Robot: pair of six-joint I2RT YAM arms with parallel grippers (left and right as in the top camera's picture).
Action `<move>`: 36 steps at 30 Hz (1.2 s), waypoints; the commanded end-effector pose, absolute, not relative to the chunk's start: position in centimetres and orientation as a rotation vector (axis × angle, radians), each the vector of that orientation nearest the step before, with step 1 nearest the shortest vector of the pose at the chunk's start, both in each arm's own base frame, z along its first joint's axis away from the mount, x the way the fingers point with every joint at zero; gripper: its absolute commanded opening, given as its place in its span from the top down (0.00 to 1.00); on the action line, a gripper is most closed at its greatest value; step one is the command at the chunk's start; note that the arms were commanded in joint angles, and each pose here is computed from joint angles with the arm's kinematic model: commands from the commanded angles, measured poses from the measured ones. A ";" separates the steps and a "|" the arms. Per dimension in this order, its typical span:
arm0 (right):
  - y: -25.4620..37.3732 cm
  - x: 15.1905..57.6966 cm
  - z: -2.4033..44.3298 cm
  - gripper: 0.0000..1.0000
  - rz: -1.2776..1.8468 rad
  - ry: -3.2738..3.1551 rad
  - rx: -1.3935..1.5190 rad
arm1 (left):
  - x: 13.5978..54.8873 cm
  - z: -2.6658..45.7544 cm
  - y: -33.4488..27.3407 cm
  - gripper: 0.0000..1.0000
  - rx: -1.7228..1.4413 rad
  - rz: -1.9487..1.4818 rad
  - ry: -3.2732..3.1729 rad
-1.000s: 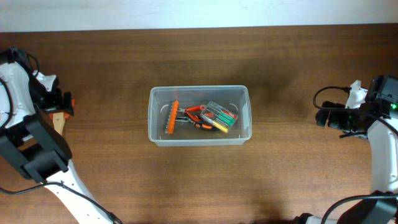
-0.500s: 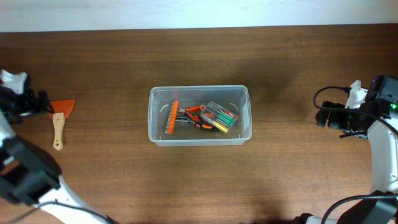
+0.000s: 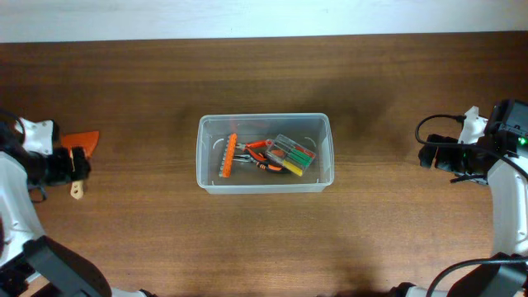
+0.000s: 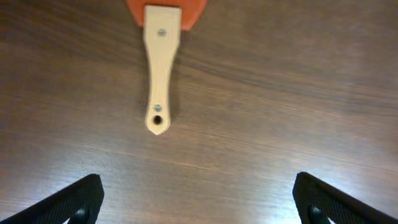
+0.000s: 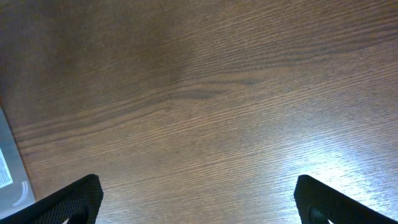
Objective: Pack container
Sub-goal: 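Move the left gripper over the orange scraper's wooden handle, then lower the left gripper onto the scraper handle near the blade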
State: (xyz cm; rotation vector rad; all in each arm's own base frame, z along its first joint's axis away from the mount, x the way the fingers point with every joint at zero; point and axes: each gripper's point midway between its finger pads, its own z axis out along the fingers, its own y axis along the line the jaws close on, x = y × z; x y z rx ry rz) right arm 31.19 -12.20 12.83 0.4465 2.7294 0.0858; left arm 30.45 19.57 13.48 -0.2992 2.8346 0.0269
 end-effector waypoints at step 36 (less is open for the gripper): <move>-12.2 31.3 12.8 0.01 0.098 2.724 0.458 | 34.0 6.4 22.3 0.01 -0.091 0.087 2.886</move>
